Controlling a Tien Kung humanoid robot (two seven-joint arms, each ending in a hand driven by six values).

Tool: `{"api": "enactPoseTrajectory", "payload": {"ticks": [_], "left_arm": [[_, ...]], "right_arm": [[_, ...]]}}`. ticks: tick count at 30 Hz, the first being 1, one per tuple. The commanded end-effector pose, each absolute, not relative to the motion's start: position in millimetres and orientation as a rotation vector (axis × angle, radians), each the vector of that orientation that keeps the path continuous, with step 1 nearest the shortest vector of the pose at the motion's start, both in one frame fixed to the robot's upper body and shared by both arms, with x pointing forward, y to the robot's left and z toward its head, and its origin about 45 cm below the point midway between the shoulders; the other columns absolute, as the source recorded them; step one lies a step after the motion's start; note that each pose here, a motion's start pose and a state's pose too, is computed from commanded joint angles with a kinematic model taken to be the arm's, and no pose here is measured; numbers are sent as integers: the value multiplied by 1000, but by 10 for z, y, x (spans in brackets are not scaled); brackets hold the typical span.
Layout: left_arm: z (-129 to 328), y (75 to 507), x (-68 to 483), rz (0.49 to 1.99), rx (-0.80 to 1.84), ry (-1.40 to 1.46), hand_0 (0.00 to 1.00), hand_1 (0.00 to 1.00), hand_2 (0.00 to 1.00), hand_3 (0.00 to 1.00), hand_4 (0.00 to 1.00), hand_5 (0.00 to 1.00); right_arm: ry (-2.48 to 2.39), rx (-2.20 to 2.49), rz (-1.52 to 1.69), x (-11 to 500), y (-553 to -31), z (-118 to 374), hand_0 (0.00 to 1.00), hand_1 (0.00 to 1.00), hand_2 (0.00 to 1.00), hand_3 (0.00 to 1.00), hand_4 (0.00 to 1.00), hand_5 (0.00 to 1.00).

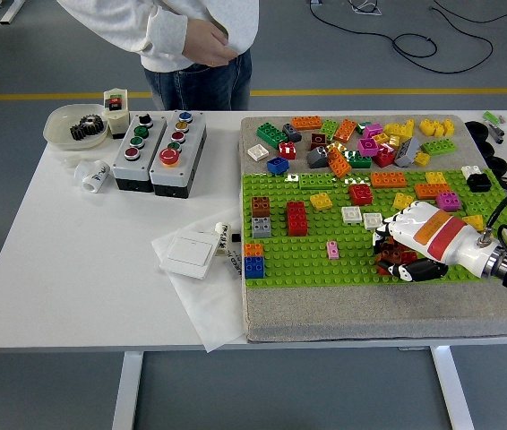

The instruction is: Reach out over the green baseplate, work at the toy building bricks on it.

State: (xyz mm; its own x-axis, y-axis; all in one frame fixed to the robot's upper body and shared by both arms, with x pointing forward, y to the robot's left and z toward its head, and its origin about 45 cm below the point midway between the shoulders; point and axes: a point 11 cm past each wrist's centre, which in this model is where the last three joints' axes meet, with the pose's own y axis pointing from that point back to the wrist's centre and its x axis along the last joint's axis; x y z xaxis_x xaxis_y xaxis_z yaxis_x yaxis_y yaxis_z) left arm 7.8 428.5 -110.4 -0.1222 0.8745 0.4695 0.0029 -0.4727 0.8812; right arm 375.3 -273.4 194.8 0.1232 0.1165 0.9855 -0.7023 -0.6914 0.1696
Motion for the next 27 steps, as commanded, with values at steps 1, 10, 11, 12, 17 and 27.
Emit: {"api": "enactPoseTrajectory", "payload": {"ticks": [1, 10, 11, 12, 17, 27], "left_arm": [[-1104, 4285, 80, 1673, 1481, 1003, 764, 798, 848, 761, 789, 696], [-1101, 4288, 98, 1675, 1478, 1000, 764, 799, 848, 762, 789, 696], [-1101, 4289, 99, 1675, 1478, 1000, 764, 799, 848, 762, 789, 696], [-1101, 4289, 101, 1675, 1478, 1000, 763, 798, 847, 761, 788, 695], [-1101, 4288, 107, 1676, 1477, 999, 763, 798, 847, 761, 788, 695], [-1100, 4290, 115, 1677, 1475, 998, 762, 799, 849, 762, 788, 695]], "right_arm": [[-568, 1766, 1637, 3753, -2735, 1949, 300, 423, 488, 480, 586, 168], [-558, 1764, 1620, 3764, -2758, 1944, 328, 424, 491, 484, 599, 155], [-556, 1764, 1617, 3764, -2761, 1940, 328, 424, 491, 484, 599, 155], [-553, 1764, 1614, 3763, -2763, 1933, 355, 431, 499, 489, 613, 139], [-540, 1760, 1602, 3757, -2786, 1906, 355, 431, 499, 489, 613, 139], [-523, 1764, 1591, 3759, -2789, 1901, 334, 444, 528, 506, 629, 138]]}}
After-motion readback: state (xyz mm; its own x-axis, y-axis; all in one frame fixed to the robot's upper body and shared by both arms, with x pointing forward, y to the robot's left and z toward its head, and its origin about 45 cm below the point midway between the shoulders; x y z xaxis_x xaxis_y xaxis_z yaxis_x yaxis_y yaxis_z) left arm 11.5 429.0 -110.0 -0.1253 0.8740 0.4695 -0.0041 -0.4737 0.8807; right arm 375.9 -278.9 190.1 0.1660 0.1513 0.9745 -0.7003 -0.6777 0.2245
